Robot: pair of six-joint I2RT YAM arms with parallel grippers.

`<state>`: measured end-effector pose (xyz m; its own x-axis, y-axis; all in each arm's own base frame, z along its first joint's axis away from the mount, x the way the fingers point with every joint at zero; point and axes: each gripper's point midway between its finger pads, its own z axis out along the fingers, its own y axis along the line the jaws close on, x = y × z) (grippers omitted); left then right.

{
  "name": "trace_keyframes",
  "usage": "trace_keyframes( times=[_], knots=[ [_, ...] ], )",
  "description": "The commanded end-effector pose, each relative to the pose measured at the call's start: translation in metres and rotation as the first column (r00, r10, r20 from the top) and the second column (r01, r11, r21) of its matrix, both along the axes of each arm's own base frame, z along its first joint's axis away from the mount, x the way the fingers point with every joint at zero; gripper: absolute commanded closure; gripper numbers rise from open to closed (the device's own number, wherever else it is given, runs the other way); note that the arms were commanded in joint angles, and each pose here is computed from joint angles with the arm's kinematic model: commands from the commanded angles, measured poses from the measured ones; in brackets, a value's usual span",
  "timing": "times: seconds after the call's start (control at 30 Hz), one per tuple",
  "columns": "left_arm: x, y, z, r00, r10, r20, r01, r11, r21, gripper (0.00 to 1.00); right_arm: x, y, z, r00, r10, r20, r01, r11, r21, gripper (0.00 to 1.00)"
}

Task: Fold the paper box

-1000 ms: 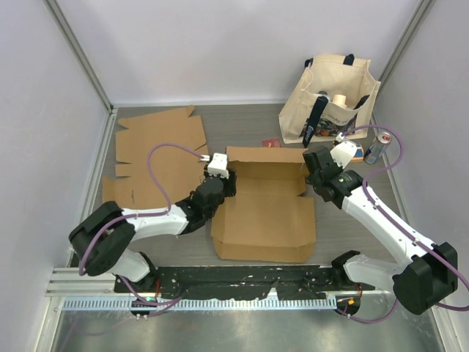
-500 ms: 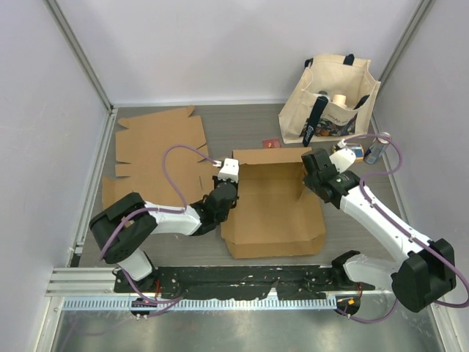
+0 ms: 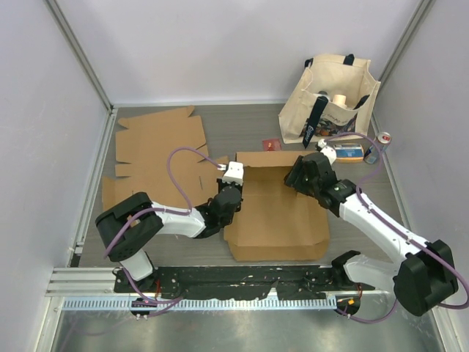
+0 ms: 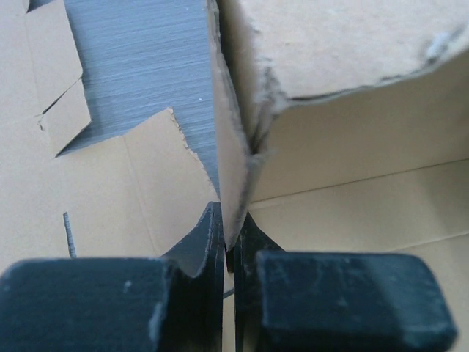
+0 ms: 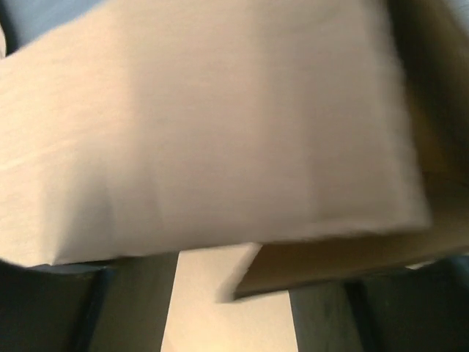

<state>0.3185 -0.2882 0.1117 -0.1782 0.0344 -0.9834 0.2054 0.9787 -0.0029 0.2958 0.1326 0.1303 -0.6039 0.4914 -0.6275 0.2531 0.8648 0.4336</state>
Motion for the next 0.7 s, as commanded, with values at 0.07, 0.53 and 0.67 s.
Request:
trace_keyframes(
  times=[0.07, 0.53, 0.67],
  knots=[
    [0.002, -0.023, 0.024, 0.998, -0.039, 0.041, 0.043, 0.993, -0.109, 1.0, -0.023, 0.009, 0.048, 0.931, 0.314, 0.187, -0.296, 0.948, -0.118, 0.36],
    [0.007, -0.016, 0.018, 1.0, -0.008, -0.005, 0.007, 0.996, -0.085, 1.0, -0.031, -0.126, 0.108, 0.905, -0.281, 0.318, 0.38, 0.872, -0.31, 0.33],
    [0.009, -0.013, 0.016, 0.999, 0.004, -0.033, -0.007, 0.996, -0.084, 1.0, -0.029, -0.145, 0.088, 0.851, -0.396, 0.344, 0.471, 0.865, -0.17, 0.34]
  ],
)
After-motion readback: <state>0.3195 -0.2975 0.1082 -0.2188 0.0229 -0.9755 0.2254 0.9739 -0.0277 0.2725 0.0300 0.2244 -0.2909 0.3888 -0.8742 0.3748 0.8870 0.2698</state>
